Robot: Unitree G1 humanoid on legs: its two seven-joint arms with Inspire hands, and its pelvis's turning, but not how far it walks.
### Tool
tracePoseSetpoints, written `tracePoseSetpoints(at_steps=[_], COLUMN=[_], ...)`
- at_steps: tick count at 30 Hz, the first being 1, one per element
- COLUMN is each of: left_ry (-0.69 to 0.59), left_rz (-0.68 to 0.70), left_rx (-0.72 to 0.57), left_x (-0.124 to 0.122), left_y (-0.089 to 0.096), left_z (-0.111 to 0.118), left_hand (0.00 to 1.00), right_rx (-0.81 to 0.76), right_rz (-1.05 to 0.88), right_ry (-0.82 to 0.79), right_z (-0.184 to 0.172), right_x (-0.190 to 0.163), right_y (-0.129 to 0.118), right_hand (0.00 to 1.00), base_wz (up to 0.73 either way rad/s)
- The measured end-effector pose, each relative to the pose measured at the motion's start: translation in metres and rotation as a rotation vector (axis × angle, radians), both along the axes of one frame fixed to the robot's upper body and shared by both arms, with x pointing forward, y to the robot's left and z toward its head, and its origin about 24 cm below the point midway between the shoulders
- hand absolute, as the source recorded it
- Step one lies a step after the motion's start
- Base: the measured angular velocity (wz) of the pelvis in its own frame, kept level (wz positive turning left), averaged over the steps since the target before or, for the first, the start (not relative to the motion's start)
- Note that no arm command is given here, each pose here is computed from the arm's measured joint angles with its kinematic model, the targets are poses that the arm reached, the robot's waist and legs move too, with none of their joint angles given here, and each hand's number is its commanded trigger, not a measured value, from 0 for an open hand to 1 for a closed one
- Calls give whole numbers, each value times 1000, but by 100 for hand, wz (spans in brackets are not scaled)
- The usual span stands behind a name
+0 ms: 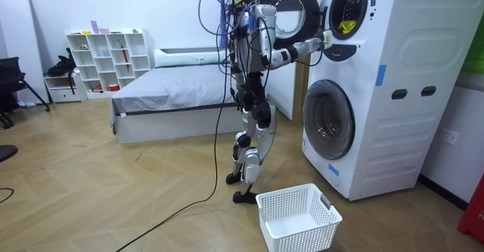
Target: Pick clothes from washing machine
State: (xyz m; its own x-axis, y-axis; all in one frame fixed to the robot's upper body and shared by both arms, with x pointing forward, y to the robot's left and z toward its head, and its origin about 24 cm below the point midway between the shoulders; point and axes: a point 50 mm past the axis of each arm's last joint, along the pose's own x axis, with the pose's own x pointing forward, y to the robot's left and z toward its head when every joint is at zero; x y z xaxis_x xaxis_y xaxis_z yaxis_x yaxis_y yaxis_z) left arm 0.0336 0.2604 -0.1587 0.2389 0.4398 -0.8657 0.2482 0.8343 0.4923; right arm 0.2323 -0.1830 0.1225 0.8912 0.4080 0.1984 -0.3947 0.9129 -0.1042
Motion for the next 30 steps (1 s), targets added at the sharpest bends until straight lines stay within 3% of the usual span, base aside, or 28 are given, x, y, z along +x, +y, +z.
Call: tracePoseSetpoints(at_steps=[11,18,30], left_ry=[8,45,93], left_rz=[-23,-15,2], left_rx=[6,22,21], left_x=[2,-3,-13], left_y=[-5,-2,-4], left_z=[-1,-1,-3], left_hand=[0,0,0], right_rx=[-42,-77,-37], right_rz=[-62,5,-40], right_ry=[-111,-84,-115], right_z=[24,17,28], right_x=[15,33,49], right_y=[4,32,48], right_hand=[0,0,0], base_wz=[-8,-19,0])
